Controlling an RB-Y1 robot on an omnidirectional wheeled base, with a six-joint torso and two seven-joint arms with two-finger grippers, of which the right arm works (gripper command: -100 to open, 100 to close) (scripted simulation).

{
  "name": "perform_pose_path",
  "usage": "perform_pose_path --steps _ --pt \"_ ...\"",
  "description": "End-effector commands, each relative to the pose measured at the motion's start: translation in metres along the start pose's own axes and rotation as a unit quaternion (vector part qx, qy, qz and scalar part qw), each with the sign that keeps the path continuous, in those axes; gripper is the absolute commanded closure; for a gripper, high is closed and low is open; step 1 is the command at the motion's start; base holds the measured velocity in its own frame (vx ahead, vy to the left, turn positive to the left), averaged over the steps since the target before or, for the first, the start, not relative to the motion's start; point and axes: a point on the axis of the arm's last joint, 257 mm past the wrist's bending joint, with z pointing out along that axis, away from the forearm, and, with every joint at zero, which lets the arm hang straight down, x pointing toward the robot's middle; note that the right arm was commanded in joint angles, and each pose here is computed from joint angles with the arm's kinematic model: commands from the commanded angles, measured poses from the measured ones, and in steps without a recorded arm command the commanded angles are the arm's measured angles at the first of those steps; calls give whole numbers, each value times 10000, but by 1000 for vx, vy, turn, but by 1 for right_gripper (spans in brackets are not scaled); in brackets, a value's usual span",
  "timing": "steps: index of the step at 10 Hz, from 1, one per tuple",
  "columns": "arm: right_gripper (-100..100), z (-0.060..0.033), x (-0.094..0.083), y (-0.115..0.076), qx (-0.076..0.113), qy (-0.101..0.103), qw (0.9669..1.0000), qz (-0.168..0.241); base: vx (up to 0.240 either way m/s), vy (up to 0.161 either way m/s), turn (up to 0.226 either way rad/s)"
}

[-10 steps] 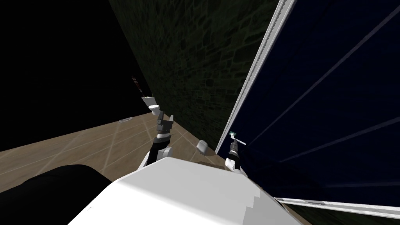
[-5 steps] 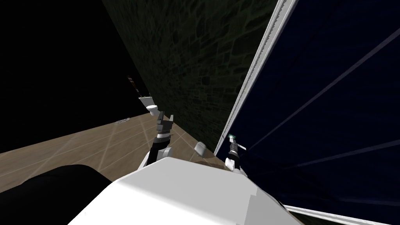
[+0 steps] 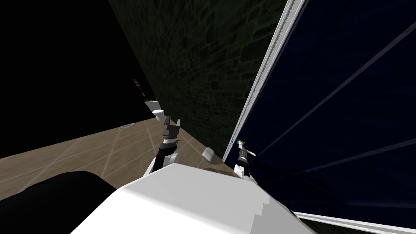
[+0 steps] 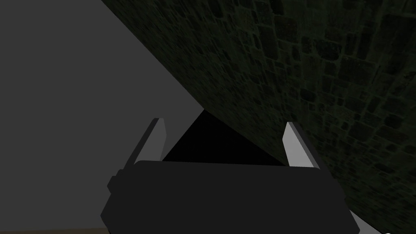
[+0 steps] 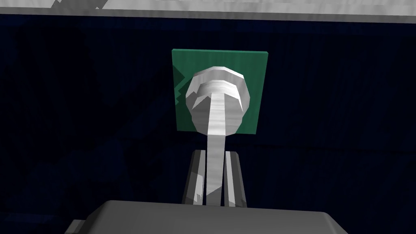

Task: Pull the door open

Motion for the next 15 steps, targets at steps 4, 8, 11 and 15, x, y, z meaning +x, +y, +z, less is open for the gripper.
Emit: perform_pose_path --steps 4,8,11,15 --pt "100 2 -28 4 -9 16 10000 -1 -135 67 21" --pt "100 6 -96 12 -28 55 10000 -2 -155 87 37" --pt "100 6 -96 12 -28 55 10000 -2 -54 16 6" --pt "100 8 -257 24 -55 156 9999 -4 -126 38 116"
